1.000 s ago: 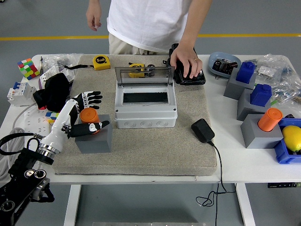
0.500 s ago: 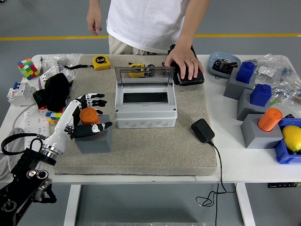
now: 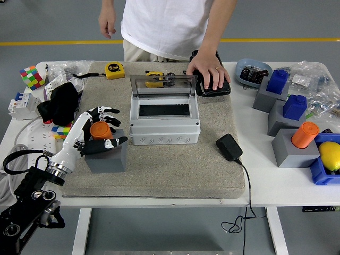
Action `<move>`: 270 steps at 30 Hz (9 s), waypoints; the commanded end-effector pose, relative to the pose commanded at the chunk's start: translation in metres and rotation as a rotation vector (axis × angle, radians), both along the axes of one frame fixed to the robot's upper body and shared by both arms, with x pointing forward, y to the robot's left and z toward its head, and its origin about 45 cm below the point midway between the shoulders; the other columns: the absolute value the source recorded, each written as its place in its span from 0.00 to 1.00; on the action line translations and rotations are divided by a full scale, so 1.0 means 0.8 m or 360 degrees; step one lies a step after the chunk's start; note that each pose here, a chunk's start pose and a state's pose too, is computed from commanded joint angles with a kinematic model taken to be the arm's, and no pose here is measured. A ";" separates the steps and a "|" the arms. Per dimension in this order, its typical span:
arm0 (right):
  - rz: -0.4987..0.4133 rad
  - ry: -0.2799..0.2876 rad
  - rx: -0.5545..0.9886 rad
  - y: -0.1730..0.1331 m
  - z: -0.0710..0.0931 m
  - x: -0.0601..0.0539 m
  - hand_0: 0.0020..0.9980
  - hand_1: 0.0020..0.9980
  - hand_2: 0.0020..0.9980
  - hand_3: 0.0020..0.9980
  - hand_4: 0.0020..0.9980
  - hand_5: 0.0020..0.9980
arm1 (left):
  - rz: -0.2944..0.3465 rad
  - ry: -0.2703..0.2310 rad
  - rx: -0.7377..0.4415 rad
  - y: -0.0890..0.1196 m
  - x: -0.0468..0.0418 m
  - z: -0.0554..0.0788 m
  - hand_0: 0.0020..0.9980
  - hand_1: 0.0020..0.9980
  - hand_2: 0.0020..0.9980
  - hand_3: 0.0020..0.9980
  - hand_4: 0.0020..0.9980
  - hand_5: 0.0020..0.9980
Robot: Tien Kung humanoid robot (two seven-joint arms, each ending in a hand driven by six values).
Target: Fetch the battery,place it into the box,close the lid of the box
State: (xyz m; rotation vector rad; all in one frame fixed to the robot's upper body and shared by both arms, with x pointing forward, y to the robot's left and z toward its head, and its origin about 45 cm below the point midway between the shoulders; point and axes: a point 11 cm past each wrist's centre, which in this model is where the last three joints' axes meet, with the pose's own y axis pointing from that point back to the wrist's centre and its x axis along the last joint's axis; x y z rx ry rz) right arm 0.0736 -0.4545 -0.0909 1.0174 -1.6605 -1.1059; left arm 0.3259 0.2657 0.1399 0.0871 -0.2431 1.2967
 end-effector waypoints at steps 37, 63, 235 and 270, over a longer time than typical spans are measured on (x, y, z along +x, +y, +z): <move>0.0002 0.0001 0.0007 0.002 -0.001 0.000 0.65 0.67 0.69 0.65 0.97 0.56 | -0.0023 -0.0020 -0.0047 -0.010 0.006 -0.001 0.04 0.08 0.19 0.24 0.75 0.00; 0.0001 -0.0004 0.0010 0.004 -0.001 0.002 0.65 0.67 0.69 0.65 0.96 0.55 | -0.0249 -0.0323 0.0151 -0.047 0.031 0.075 0.05 0.08 0.18 0.23 0.74 0.00; 0.0007 0.0009 0.0030 0.012 -0.005 -0.003 0.65 0.67 0.69 0.65 0.97 0.55 | -0.0366 -0.0251 0.1385 -0.138 0.103 0.099 0.48 0.57 0.57 0.70 1.00 0.89; -0.0004 0.0002 0.0026 0.010 -0.004 0.000 0.65 0.67 0.69 0.65 0.97 0.55 | 0.0312 -0.0473 0.0604 -0.006 0.088 0.175 0.49 0.62 0.62 0.68 1.00 0.57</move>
